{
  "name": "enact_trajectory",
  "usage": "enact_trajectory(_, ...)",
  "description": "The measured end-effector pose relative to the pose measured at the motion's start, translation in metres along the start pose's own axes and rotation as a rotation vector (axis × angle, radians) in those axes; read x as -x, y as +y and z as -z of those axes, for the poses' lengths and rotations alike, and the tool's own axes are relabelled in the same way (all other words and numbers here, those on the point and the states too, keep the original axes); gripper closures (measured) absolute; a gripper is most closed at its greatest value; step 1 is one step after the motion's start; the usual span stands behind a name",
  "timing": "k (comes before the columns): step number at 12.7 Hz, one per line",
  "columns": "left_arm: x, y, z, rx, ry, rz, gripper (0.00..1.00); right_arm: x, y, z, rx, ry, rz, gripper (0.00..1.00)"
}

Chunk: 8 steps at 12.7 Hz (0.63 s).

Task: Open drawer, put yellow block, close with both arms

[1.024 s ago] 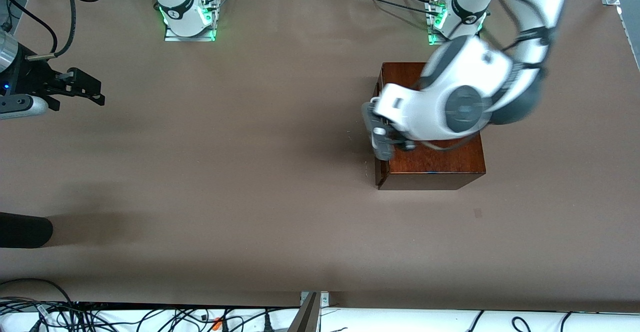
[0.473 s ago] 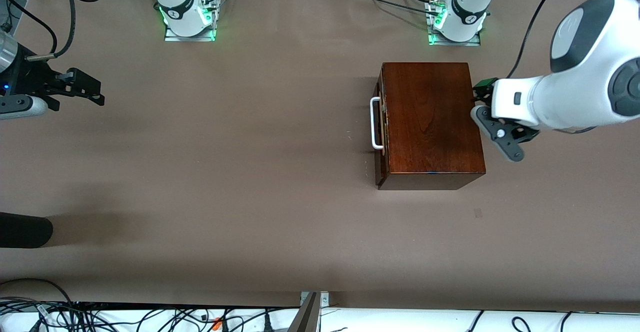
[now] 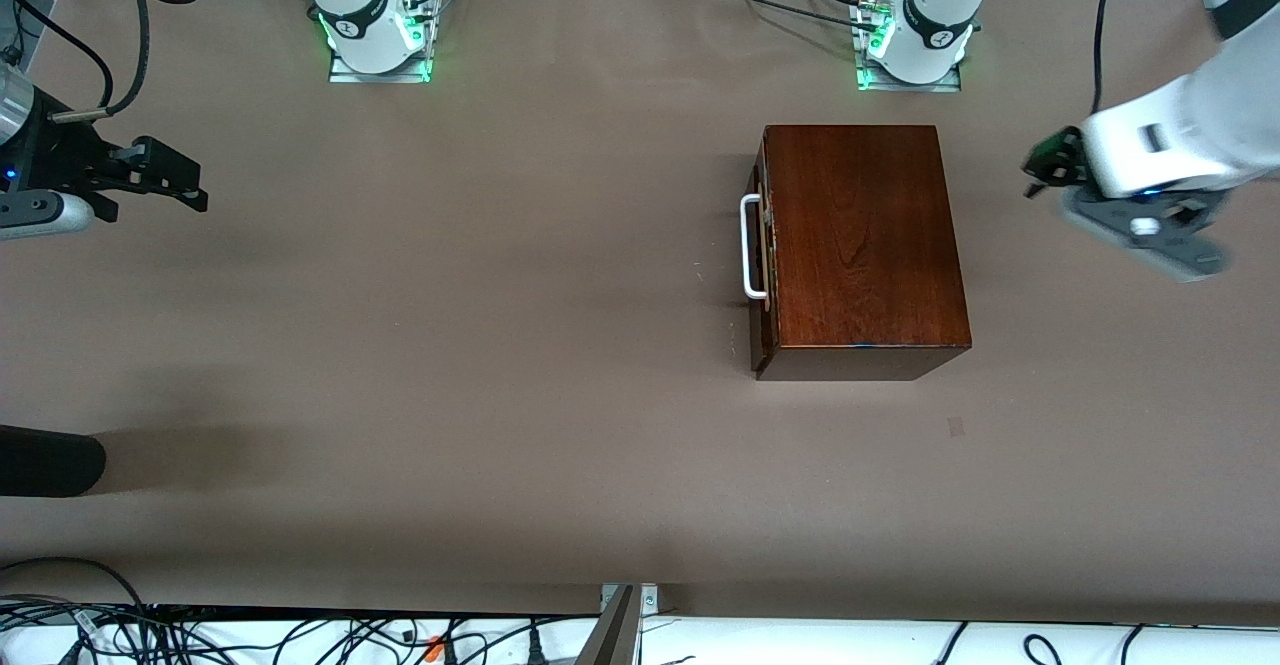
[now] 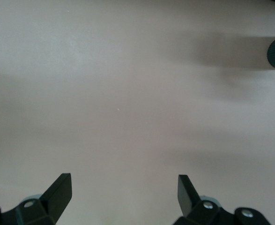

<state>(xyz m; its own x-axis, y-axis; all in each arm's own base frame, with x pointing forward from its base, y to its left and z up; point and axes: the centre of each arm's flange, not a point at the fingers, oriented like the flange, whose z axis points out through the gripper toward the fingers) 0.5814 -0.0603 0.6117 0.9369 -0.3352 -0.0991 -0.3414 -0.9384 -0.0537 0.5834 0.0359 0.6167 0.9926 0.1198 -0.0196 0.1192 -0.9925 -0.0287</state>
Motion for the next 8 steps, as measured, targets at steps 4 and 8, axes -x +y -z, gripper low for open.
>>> enact_trajectory(4, 0.038, 0.009, -0.002, -0.020, 0.072, 0.270, 0.00, 0.000, 0.000, 0.000, 0.000, -0.001, -0.001, 0.00)
enact_trajectory(8, 0.050, -0.016, -0.009, 0.046, 0.077, 0.349, 0.00, 0.000, 0.001, 0.000, 0.000, -0.001, -0.002, 0.00)
